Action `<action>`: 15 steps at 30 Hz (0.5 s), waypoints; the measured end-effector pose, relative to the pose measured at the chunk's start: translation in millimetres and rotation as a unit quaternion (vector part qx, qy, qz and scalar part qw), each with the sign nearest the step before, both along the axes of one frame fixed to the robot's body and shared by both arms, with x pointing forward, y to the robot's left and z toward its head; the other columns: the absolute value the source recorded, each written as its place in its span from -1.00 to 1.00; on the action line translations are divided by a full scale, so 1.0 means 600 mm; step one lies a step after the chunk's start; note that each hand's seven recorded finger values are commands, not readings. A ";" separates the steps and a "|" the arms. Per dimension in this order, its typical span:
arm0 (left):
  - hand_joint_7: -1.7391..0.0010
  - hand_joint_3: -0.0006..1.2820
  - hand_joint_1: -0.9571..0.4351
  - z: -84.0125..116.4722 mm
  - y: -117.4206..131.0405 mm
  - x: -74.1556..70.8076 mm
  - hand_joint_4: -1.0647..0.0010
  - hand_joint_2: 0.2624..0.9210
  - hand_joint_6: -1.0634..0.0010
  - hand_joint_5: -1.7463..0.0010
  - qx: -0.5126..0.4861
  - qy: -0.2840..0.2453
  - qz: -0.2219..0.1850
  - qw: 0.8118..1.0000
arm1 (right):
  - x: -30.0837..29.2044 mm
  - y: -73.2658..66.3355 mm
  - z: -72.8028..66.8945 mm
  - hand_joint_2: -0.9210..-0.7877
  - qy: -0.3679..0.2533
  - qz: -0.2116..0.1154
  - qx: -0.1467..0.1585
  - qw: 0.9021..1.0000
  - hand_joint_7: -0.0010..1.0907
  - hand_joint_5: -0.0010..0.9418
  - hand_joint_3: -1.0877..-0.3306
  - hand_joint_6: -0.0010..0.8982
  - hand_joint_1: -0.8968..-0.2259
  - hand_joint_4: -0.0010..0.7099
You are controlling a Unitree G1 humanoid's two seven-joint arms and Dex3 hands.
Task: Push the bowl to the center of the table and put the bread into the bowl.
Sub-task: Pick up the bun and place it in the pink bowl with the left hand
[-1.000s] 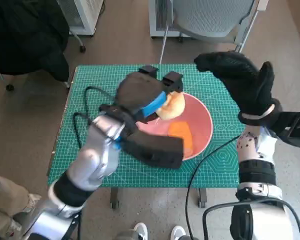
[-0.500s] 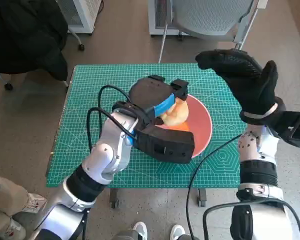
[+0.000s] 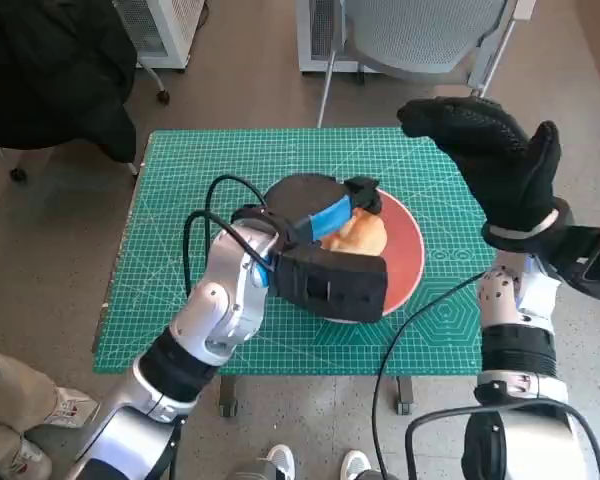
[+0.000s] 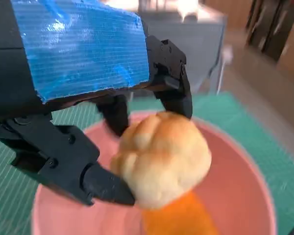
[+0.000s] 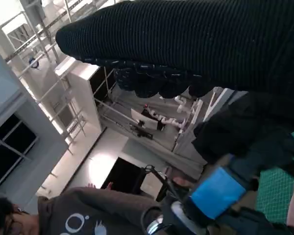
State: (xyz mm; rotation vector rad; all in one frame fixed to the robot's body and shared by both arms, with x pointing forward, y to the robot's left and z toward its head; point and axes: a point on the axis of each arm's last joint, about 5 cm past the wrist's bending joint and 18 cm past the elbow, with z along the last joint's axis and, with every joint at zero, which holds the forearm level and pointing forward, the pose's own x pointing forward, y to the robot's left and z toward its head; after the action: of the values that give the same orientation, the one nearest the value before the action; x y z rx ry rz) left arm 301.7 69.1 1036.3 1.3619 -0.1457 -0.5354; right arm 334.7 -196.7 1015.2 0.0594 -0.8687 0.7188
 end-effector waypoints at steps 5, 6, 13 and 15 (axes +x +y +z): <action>0.67 -0.94 -0.52 -0.001 0.006 0.003 1.00 0.85 1.00 0.99 0.015 -0.002 -0.002 1.000 | -0.0005 0.000 -0.001 -1.00 0.003 -0.001 0.001 1.000 -1.00 -0.99 0.05 -0.43 -0.37 -0.44; 0.69 -0.93 -0.56 -0.001 0.007 0.004 1.00 0.90 1.00 0.99 0.018 -0.003 -0.003 1.000 | -0.0006 0.000 -0.001 -1.00 0.003 -0.001 0.001 1.000 -1.00 -0.99 0.05 -0.43 -0.37 -0.44; 0.75 -0.83 -0.69 -0.006 0.012 0.009 1.00 0.99 1.00 1.00 0.024 -0.015 -0.007 1.000 | -0.0011 0.001 -0.002 -1.00 0.003 0.000 0.000 1.000 -1.00 -0.99 0.06 -0.43 -0.37 -0.44; 0.77 -0.75 -0.73 -0.008 0.013 0.010 1.00 1.00 1.00 1.00 0.024 -0.018 -0.008 1.000 | -0.0011 0.001 -0.002 -1.00 0.003 0.000 0.000 1.000 -1.00 -0.99 0.06 -0.43 -0.37 -0.44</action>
State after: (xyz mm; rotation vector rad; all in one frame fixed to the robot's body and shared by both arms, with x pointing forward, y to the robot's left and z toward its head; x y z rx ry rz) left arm 307.8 76.7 1031.3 1.4195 -0.1750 -0.5314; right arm 334.0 -196.1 1014.2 0.0606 -0.8630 0.7187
